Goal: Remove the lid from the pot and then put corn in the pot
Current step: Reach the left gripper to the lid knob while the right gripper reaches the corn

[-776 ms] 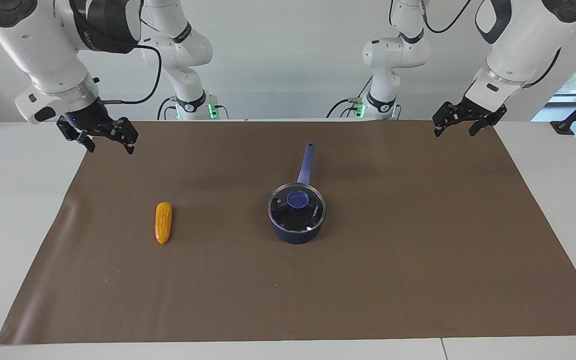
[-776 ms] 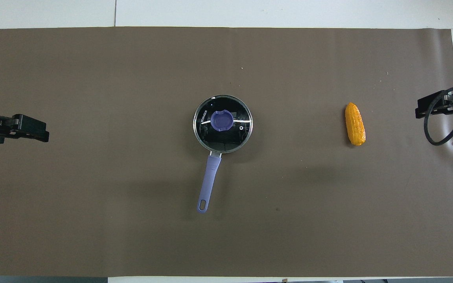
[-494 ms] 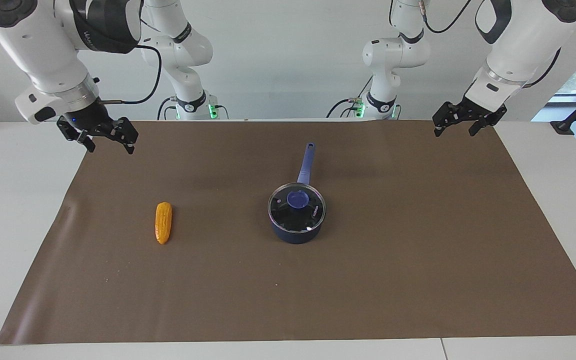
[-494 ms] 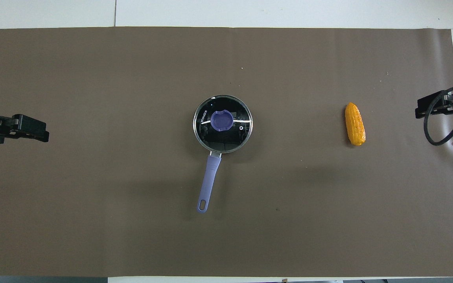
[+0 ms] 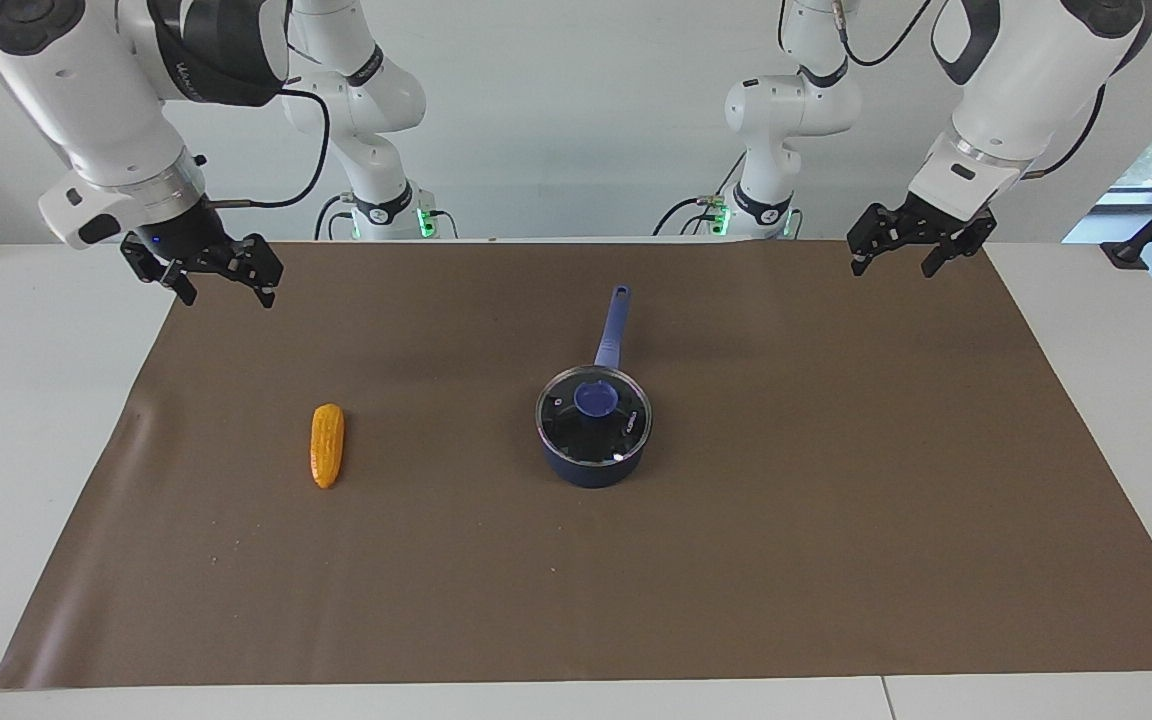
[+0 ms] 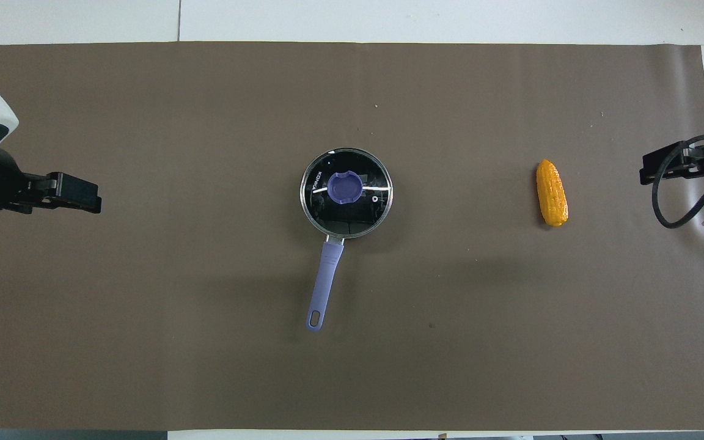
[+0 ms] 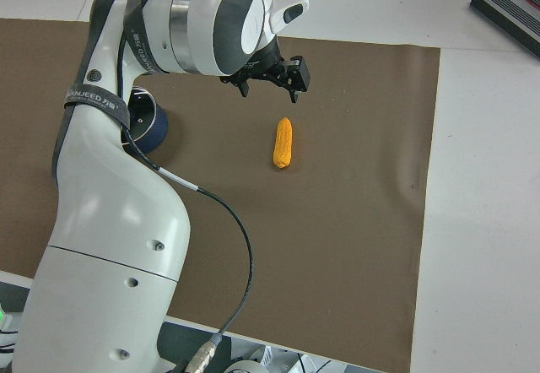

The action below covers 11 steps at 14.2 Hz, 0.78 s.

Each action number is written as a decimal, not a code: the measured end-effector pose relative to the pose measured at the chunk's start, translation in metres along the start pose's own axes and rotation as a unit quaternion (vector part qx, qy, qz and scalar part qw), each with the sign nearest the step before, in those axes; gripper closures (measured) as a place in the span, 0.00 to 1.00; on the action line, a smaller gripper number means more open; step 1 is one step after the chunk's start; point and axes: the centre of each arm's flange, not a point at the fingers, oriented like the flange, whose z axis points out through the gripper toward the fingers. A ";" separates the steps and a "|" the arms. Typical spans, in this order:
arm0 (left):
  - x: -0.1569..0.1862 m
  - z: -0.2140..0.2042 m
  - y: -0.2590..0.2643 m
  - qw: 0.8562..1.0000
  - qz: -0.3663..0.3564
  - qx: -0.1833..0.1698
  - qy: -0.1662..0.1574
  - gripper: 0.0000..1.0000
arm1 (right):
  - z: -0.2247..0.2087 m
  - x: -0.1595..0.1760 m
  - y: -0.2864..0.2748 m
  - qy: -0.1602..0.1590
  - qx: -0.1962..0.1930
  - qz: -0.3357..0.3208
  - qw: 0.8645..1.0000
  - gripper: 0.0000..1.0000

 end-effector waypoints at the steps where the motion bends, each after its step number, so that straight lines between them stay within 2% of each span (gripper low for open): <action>1: 0.003 0.005 0.025 1.000 0.002 -0.006 0.000 0.00 | 0.001 -0.001 0.000 -0.005 0.000 0.000 1.000 0.00; 3: 0.022 0.028 0.094 1.000 -0.009 -0.013 -0.009 0.00 | 0.004 -0.002 -0.002 -0.009 0.011 -0.015 1.000 0.00; 5: 0.055 0.065 0.174 0.999 -0.028 -0.019 -0.019 0.00 | 0.016 0.004 -0.006 0.023 0.025 -0.026 0.999 0.00; 6: 0.070 0.091 0.216 0.999 -0.031 -0.021 -0.022 0.00 | 0.035 0.006 -0.007 0.038 0.028 -0.027 0.999 0.00; 8: 0.088 0.146 0.277 0.999 -0.019 -0.028 -0.019 0.00 | 0.090 0.008 -0.017 0.049 0.028 -0.034 0.998 0.00; 11: 0.089 0.184 0.314 1.000 0.006 -0.014 -0.014 0.00 | 0.169 0.008 -0.041 0.049 0.025 -0.051 0.997 0.00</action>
